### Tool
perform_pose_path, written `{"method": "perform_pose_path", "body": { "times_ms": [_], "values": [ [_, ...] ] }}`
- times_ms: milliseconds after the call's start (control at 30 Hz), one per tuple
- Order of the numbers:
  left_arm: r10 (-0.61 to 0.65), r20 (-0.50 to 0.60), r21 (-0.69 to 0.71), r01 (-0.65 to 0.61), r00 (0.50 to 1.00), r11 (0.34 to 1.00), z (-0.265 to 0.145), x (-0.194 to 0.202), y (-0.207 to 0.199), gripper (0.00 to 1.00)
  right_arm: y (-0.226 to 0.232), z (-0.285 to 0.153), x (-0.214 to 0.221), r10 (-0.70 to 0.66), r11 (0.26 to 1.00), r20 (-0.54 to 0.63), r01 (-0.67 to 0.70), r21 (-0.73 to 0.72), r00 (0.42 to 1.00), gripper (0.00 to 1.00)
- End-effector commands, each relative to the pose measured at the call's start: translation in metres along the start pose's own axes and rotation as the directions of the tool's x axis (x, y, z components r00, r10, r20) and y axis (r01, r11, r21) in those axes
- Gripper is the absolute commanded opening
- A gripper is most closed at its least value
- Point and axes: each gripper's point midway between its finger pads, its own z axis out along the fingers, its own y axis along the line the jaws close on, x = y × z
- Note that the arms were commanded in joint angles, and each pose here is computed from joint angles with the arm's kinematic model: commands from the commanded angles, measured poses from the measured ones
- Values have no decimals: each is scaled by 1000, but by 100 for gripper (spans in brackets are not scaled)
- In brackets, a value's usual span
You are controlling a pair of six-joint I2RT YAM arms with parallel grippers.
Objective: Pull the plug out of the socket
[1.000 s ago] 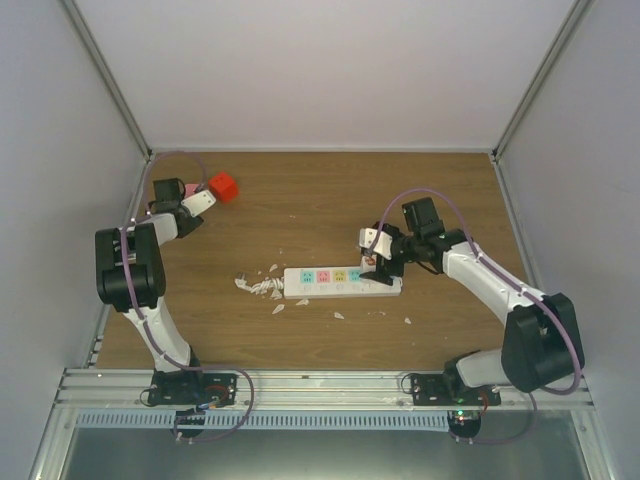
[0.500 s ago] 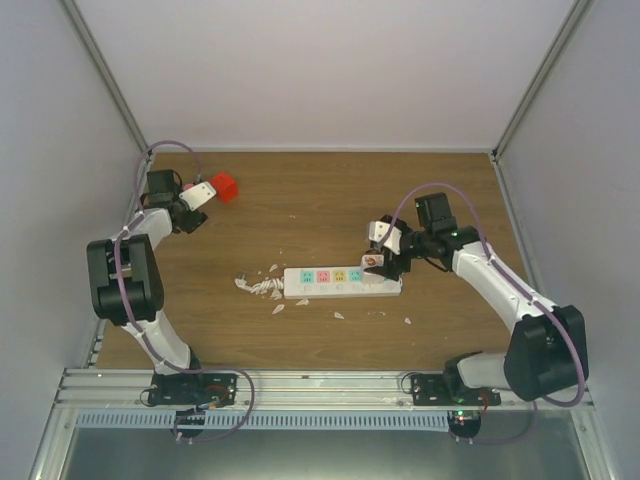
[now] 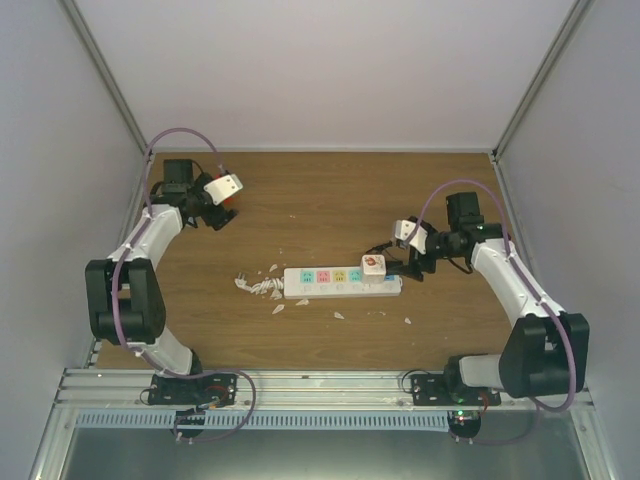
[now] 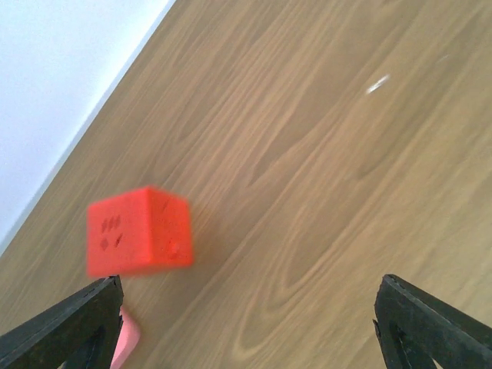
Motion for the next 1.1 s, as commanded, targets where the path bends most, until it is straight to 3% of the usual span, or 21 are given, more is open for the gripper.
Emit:
{"method": "perform_pose_path", "body": {
  "times_ms": [0,300,667,1067],
  "values": [
    [13,144,143,-33,990,989,-17,-46,-41,90,10,-9,21,-3,999,-30,2,-34,1000,96],
    [51,247,290,-124,968,949,-24,-95,-106,90,9,-5,62,40,998,-101,-44,-44,994,91],
    [3,292,433,-135,956,891,-29,-108,-156,90,6,17,80,56,993,-100,-65,-94,993,86],
    [-14,305,593,-178,952,785,-21,-113,-217,89,18,45,84,38,986,-121,-57,-158,992,72]
  ]
}}
